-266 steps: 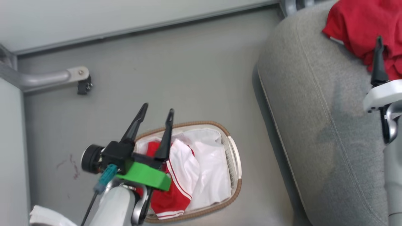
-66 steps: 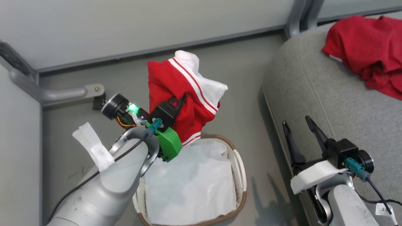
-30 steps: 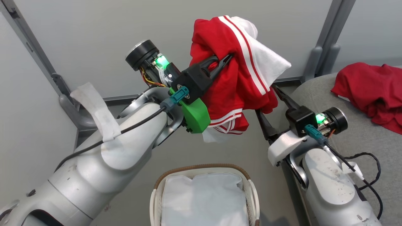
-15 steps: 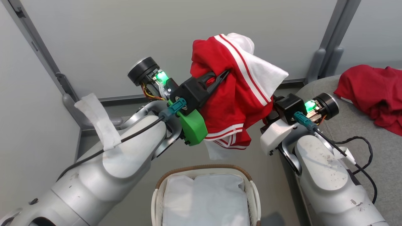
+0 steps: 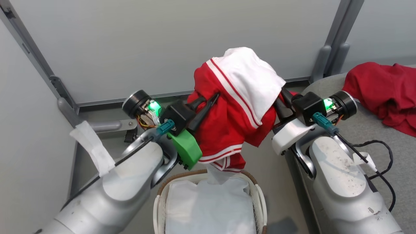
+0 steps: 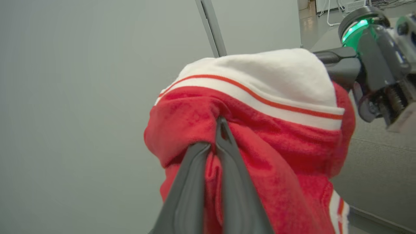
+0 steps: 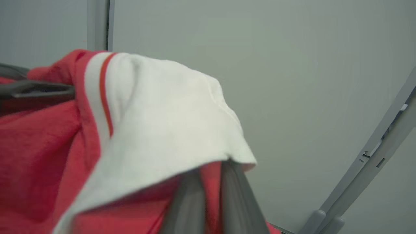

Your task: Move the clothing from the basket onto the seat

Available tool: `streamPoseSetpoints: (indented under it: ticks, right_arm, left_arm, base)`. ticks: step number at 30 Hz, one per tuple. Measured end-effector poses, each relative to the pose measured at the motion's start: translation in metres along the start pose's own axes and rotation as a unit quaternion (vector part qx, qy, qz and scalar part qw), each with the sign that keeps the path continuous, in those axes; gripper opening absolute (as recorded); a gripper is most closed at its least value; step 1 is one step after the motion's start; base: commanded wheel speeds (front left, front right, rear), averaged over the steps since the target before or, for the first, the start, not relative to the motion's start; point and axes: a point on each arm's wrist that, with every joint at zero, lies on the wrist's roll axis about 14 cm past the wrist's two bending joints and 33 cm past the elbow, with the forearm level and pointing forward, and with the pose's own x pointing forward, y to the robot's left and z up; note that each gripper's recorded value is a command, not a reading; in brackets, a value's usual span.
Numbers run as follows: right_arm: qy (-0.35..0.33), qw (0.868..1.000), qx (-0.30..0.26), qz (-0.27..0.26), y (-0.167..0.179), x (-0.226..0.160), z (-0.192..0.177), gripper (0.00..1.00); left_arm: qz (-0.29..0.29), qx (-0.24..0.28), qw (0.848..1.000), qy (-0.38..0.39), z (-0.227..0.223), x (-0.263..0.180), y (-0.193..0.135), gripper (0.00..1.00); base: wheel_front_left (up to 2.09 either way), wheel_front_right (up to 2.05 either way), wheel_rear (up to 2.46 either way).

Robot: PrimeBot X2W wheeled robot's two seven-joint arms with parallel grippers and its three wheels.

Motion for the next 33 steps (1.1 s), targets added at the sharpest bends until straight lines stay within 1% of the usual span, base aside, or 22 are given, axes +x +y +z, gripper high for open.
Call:
streamPoseSetpoints:
  ticks: [5,9,13,16,23,29,33]
  right_arm:
    - [-0.011,1.0,0.002,-0.015,-0.01,0.0,0.005,0.0]
    - [-0.019,0.999,0.001,-0.029,-0.019,0.0,0.009,0.0]
    - [-0.023,0.999,0.002,-0.04,-0.026,-0.003,0.009,0.0]
    - [-0.025,0.998,0.001,-0.049,-0.031,-0.004,0.009,0.0]
    - [-0.018,0.997,-0.001,-0.07,-0.045,-0.009,0.001,0.0]
    - [-0.015,0.995,-0.009,-0.101,-0.067,-0.017,-0.001,0.0]
    - [-0.014,0.991,-0.028,-0.127,-0.087,-0.026,0.002,0.0]
  left_arm:
    - [0.02,-0.061,0.998,0.008,-0.022,-0.005,-0.017,1.0]
    - [0.033,-0.11,0.993,0.001,-0.03,-0.01,-0.032,1.0]
    - [0.047,-0.148,0.988,0.015,-0.049,-0.02,-0.044,1.0]
    - [0.06,-0.169,0.984,0.022,-0.059,-0.026,-0.046,1.0]
    - [0.077,-0.192,0.978,0.03,-0.073,-0.032,-0.052,1.0]
    - [0.064,-0.195,0.978,0.03,-0.076,-0.026,-0.061,1.0]
    - [0.044,-0.196,0.979,0.02,-0.071,-0.016,-0.07,1.0]
  base:
    - [0.0,0.0,0.0]
    - [0.0,0.0,0.0]
    - [0.0,0.0,0.0]
    - [0.0,0.0,0.0]
    - [0.0,0.0,0.0]
    - [0.0,0.0,0.0]
    - [0.0,0.0,0.0]
